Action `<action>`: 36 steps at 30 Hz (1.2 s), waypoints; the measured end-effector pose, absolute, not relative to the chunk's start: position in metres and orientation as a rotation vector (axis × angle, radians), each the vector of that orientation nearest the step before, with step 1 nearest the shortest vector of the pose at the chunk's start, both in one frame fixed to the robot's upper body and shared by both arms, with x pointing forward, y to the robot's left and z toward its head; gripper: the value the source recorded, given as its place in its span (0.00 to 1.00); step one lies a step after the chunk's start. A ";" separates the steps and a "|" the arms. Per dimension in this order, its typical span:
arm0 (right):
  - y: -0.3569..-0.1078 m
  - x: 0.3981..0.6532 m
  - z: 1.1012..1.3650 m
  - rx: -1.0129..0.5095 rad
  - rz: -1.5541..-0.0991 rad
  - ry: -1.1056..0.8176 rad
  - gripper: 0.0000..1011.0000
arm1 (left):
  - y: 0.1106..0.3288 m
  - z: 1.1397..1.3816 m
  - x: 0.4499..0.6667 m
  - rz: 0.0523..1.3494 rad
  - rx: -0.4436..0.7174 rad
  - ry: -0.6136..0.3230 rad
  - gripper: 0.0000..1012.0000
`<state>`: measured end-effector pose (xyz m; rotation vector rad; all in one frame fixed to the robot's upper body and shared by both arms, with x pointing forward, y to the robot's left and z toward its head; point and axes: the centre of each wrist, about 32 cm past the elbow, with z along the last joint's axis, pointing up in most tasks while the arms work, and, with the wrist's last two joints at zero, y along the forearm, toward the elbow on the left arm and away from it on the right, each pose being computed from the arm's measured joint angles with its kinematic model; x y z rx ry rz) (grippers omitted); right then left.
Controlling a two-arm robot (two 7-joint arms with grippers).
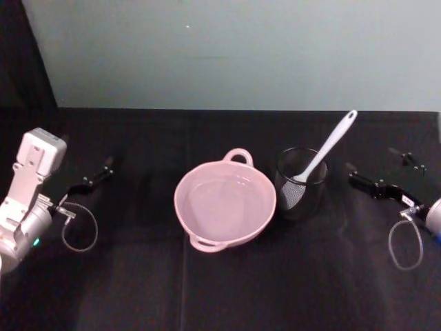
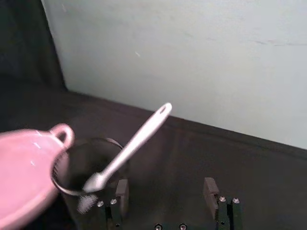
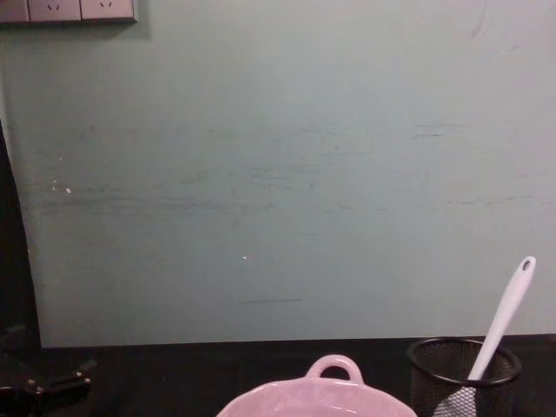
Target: Use the one hand to pick up the spoon and stir the clear water in the bowl.
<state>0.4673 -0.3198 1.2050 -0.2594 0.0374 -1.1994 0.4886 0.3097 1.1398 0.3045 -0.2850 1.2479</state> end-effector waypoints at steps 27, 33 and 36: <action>-0.324 0.508 1.136 -0.291 -1.255 -0.239 0.99 | 0.310 1.140 0.489 1.248 0.304 -0.285 1.00; -0.324 0.512 1.127 -0.268 -1.224 -0.286 0.99 | 0.310 1.140 0.489 1.248 0.305 -0.285 1.00; -0.323 0.513 1.127 -0.270 -1.230 -0.291 0.99 | 0.310 1.140 0.489 1.248 0.304 -0.285 1.00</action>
